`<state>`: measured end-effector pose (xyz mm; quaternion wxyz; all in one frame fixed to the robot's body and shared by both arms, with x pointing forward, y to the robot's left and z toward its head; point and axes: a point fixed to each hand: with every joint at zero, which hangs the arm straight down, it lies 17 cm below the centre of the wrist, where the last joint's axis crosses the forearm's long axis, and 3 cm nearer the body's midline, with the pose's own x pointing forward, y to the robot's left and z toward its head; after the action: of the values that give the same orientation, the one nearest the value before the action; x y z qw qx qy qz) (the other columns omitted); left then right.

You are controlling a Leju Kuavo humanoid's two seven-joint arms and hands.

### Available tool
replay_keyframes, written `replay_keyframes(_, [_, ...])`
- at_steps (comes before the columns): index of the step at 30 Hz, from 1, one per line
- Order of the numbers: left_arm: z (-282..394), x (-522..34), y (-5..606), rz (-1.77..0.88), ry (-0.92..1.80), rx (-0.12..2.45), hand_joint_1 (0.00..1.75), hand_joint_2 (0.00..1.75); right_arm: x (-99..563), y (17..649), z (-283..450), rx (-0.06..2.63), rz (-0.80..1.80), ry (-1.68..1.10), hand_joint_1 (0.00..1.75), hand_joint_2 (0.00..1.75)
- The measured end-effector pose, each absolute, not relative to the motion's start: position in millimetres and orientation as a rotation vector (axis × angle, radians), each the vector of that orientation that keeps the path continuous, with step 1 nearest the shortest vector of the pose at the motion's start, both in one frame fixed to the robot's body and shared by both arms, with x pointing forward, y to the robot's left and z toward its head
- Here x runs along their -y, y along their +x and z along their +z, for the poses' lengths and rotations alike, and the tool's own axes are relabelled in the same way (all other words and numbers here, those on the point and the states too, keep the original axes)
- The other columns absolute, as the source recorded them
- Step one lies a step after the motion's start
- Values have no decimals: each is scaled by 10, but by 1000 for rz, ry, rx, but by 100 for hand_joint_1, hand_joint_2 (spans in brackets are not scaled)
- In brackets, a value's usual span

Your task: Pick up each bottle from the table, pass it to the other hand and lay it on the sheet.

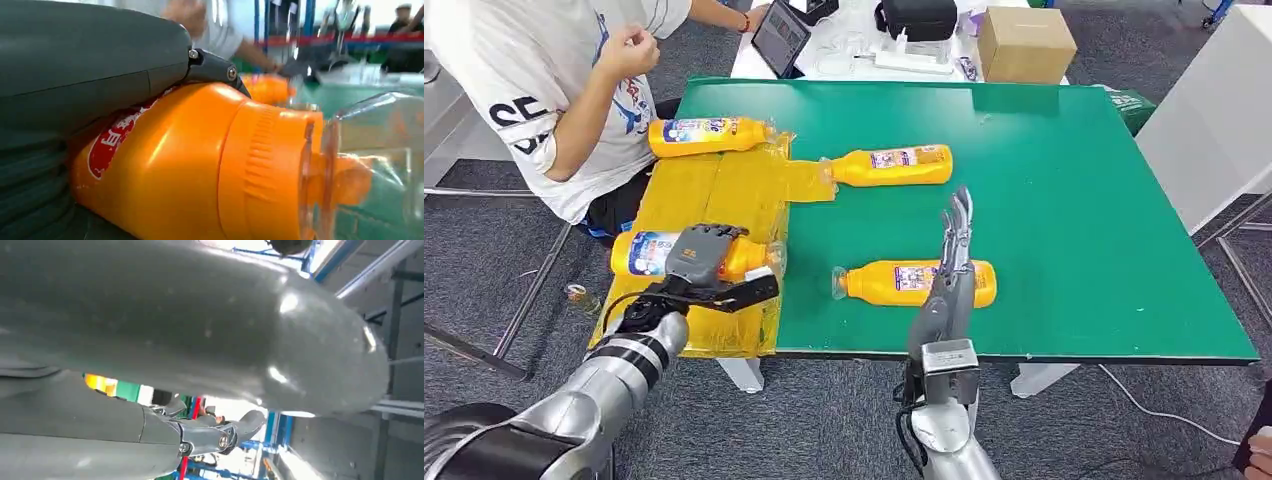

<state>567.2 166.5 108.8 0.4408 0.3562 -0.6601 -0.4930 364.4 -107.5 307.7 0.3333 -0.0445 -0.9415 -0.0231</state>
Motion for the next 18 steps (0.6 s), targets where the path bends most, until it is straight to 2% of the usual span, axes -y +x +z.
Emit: replay_keyframes(18, [728, -1878, 5610, -1133, 742, 1530, 171, 175, 917, 3686, 2888, 2417, 15, -61, 0, 0])
